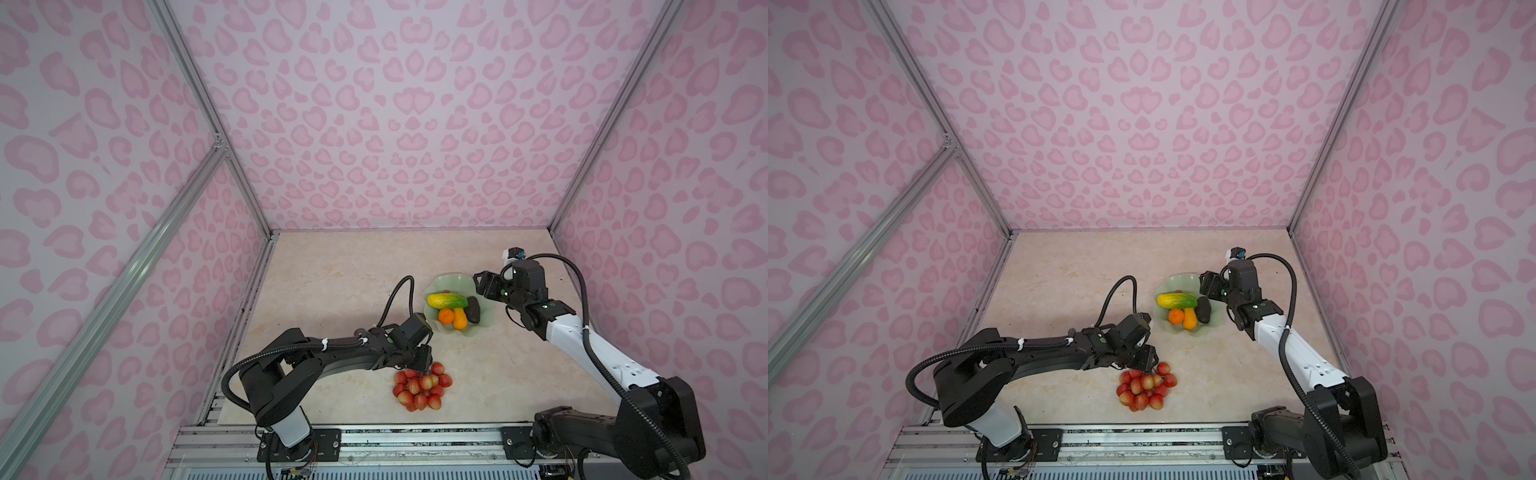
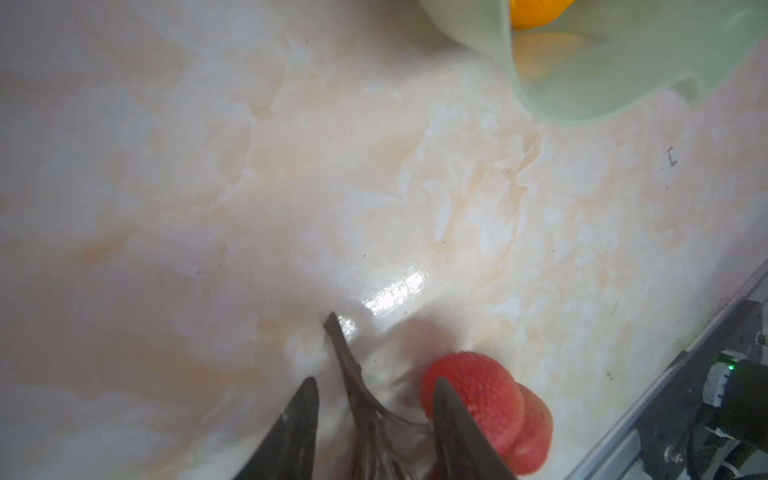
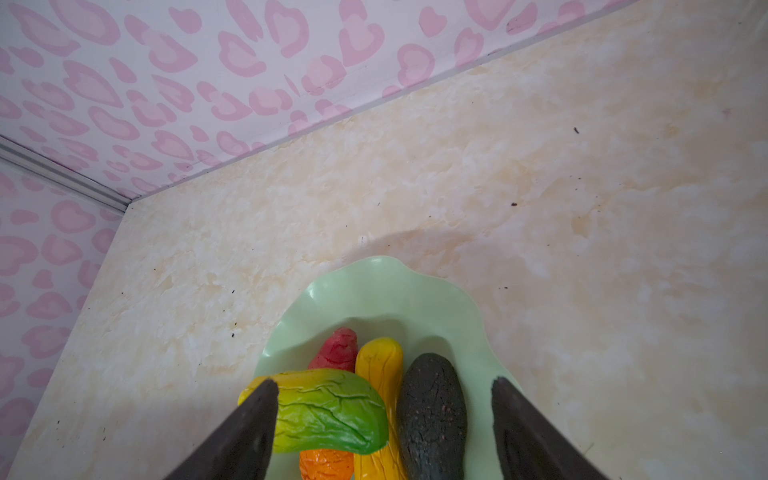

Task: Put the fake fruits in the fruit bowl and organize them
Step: 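Place the avocado into the bowl while the left gripper reaches toward the lychees, then grasp the lychee bunch stem with the right gripper while the left arm withdraws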

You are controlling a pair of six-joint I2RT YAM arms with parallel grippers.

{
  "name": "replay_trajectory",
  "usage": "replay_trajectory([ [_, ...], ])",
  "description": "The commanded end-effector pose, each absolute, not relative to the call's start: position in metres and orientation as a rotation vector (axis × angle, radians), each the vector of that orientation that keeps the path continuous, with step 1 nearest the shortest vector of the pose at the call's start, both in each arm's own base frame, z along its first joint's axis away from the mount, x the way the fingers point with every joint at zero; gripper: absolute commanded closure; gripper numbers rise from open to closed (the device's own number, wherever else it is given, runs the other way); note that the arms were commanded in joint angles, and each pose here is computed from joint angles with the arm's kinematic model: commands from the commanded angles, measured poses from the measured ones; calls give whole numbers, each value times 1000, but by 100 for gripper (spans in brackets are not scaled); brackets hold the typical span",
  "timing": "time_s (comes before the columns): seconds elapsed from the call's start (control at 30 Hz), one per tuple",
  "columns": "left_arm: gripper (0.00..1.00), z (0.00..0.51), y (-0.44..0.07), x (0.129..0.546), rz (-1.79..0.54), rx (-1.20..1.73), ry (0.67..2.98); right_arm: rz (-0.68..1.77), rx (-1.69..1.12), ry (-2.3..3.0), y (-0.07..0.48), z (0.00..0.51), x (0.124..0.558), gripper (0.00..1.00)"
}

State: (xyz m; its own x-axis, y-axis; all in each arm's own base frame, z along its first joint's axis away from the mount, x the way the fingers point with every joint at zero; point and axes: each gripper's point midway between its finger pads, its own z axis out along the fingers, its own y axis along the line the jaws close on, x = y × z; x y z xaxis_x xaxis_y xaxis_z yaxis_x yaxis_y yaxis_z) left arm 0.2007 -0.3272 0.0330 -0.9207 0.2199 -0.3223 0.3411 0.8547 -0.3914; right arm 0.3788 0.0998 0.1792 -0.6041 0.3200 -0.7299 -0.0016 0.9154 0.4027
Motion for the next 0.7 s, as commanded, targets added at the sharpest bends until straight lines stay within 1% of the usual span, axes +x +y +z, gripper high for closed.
replay_trajectory([
  [0.0, 68, 29, -327, 197, -645, 436, 2798, 426, 237, 2191, 92, 174, 375, 20],
  [0.1, 79, 34, -330, 197, -665, 435, 2792, 424, 251, 2183, 89, 175, 373, 20],
  [0.2, 94, 40, -334, 199, -694, 437, 2773, 422, 254, 2176, 87, 176, 373, 20],
  [0.23, 96, 42, -335, 200, -698, 440, 2765, 418, 254, 2174, 86, 176, 373, 20],
  [0.53, 96, 64, -333, 203, -698, 436, 2728, 439, 253, 2186, 88, 174, 372, 20],
  [0.67, 96, 77, -315, 213, -601, 407, 2681, 478, 201, 2230, 97, 168, 364, 22],
])
